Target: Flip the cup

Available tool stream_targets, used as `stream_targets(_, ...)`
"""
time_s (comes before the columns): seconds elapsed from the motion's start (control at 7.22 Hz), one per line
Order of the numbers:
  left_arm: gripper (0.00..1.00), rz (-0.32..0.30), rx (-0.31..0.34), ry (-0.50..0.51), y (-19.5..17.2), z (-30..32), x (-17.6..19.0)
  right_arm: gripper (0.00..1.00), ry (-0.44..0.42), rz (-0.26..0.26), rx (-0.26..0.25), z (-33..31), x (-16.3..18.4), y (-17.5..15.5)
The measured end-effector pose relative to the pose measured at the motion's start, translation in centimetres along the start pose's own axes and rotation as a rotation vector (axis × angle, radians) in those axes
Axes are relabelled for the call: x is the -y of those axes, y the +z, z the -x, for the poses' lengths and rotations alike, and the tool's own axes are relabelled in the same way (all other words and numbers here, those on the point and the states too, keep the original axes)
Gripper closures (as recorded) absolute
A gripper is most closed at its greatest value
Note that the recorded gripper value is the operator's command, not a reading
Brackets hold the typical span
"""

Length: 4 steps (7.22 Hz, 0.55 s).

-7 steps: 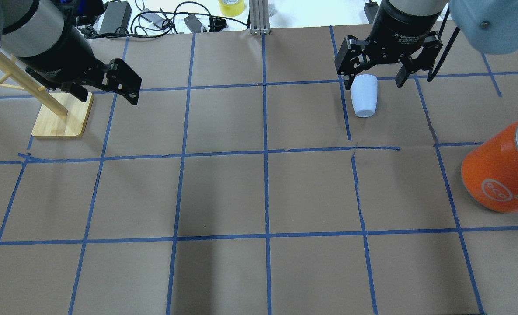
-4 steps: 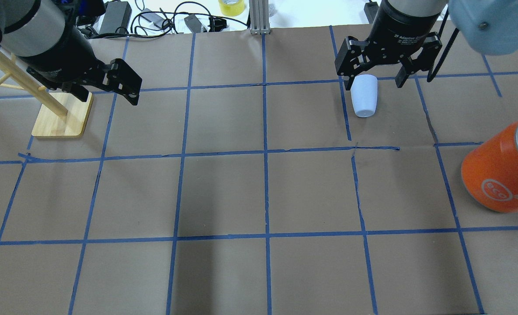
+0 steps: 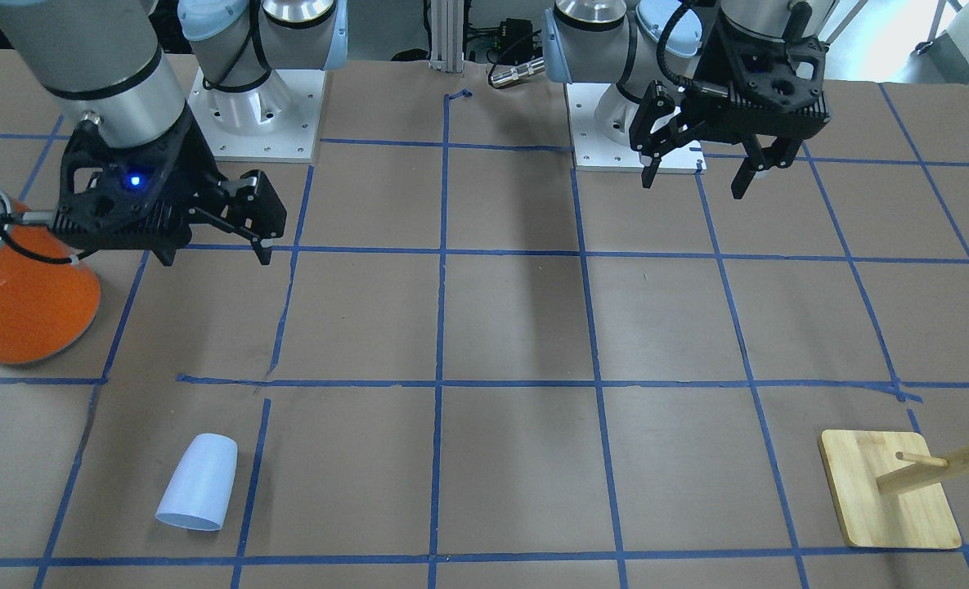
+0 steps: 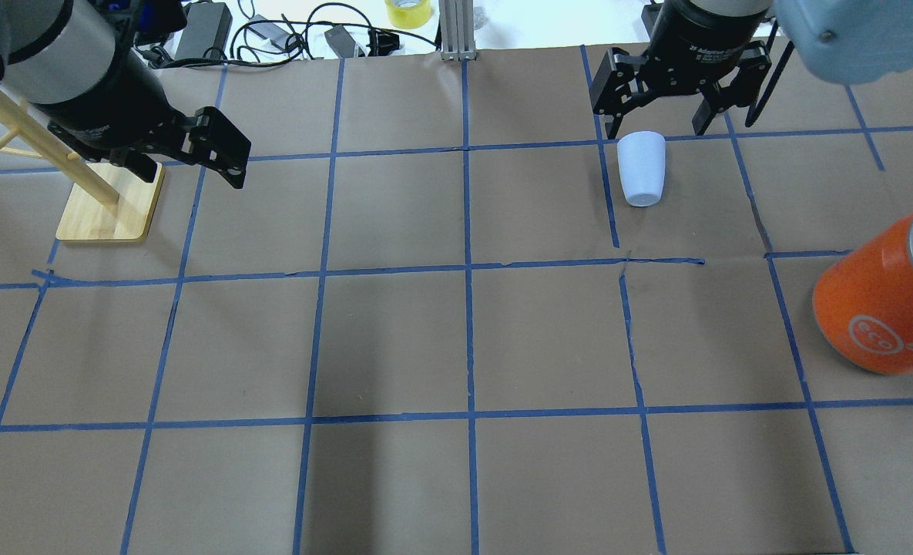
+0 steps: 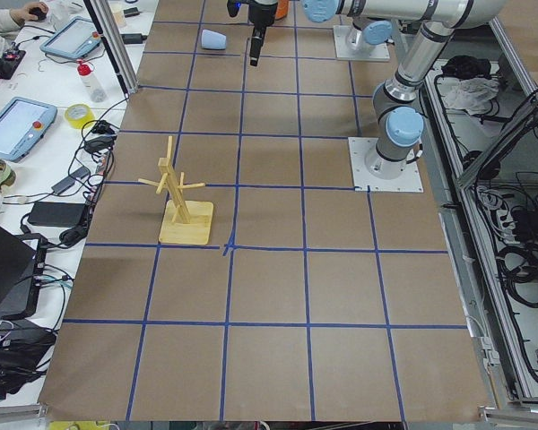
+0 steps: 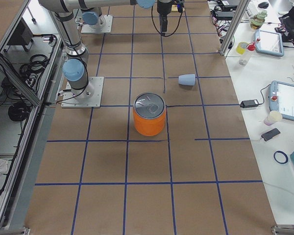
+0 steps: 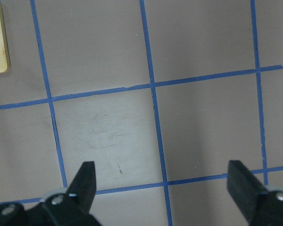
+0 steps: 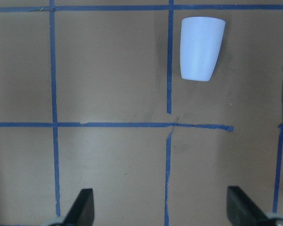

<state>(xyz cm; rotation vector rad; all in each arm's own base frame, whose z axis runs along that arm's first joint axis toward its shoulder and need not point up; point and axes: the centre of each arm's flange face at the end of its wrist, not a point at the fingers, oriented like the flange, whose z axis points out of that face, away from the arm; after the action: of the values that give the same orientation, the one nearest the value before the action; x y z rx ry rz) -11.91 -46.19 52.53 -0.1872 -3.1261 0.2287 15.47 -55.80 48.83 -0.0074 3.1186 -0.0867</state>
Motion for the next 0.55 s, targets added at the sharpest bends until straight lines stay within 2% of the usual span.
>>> stream_targets(0.28,0.0,0.001,0.0,0.0,0.1,0.0,0.0,0.0,0.039,0.031,-0.001,-2.7,5.5,4.1)
stream_targets(0.55,0.0,0.003,-0.003,0.0,0.2,0.0,0.0,0.0,0.026,0.07,-0.007,-5.7,9.7,10.4)
